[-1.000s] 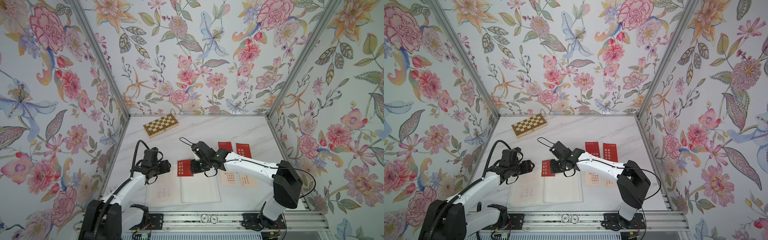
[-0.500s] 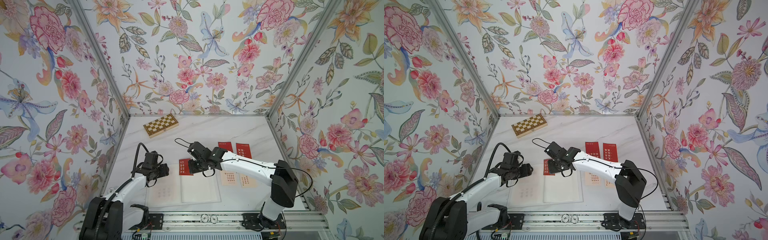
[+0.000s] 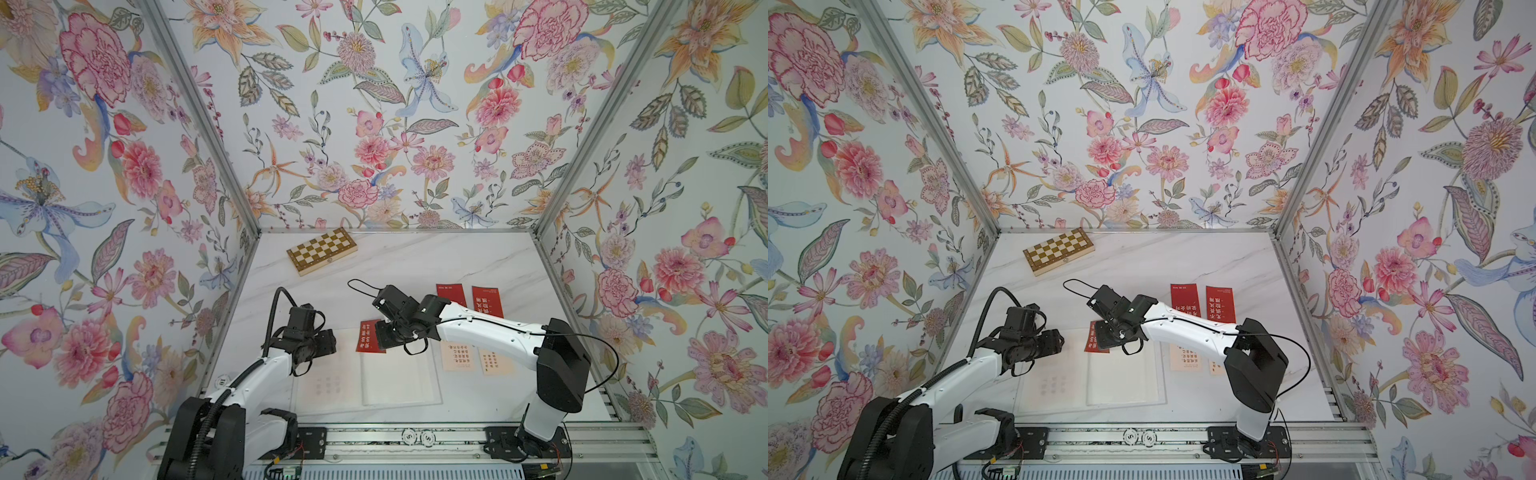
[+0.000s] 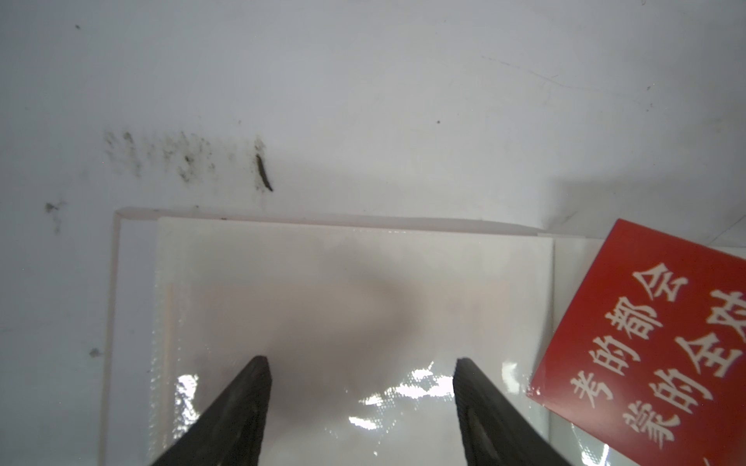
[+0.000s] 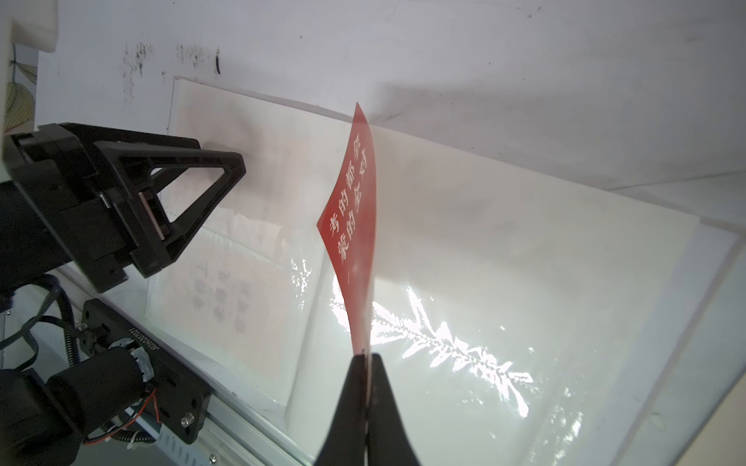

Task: Place the photos into the photo albums
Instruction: Insert the photo into the photo album.

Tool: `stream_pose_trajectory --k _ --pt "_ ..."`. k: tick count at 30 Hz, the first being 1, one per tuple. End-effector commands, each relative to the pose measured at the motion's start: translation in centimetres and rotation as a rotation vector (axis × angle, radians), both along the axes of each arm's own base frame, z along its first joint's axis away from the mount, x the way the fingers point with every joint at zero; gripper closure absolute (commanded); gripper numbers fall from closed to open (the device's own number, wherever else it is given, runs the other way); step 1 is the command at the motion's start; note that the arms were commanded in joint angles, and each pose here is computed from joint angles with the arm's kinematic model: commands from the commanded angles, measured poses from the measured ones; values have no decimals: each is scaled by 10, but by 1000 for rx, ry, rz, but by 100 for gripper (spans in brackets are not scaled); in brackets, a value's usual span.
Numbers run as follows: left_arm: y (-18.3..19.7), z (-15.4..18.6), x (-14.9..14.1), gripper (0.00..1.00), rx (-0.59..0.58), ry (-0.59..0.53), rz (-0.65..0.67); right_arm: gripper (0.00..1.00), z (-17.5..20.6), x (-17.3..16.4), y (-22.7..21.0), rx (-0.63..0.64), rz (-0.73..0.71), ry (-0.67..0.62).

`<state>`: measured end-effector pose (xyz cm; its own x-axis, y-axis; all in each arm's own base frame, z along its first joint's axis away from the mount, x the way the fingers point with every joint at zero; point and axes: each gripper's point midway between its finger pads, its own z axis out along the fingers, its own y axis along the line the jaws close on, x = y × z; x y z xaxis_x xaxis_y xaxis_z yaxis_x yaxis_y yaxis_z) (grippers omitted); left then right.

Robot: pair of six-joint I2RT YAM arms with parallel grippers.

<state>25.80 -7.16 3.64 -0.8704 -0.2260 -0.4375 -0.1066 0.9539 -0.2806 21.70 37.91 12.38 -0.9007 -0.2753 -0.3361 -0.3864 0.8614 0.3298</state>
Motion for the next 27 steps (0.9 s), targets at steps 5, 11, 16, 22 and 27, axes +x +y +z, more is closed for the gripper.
stream_pose_trajectory --k 5,11,16,22,27 --pt "12 -1 -5 30 45 6 6 100 -23 -13 -12 14 25 118" --pt "14 2 -4 30 48 -2 11 100 -34 -13 -20 65 35 185" --pt "17 3 -4 30 56 -3 13 100 -41 -6 -17 112 56 217" --pt "22 4 -4 30 73 -4 21 100 -51 -1 -8 134 121 252" --pt "28 5 -3 30 77 -6 40 100 -56 1 5 150 151 268"
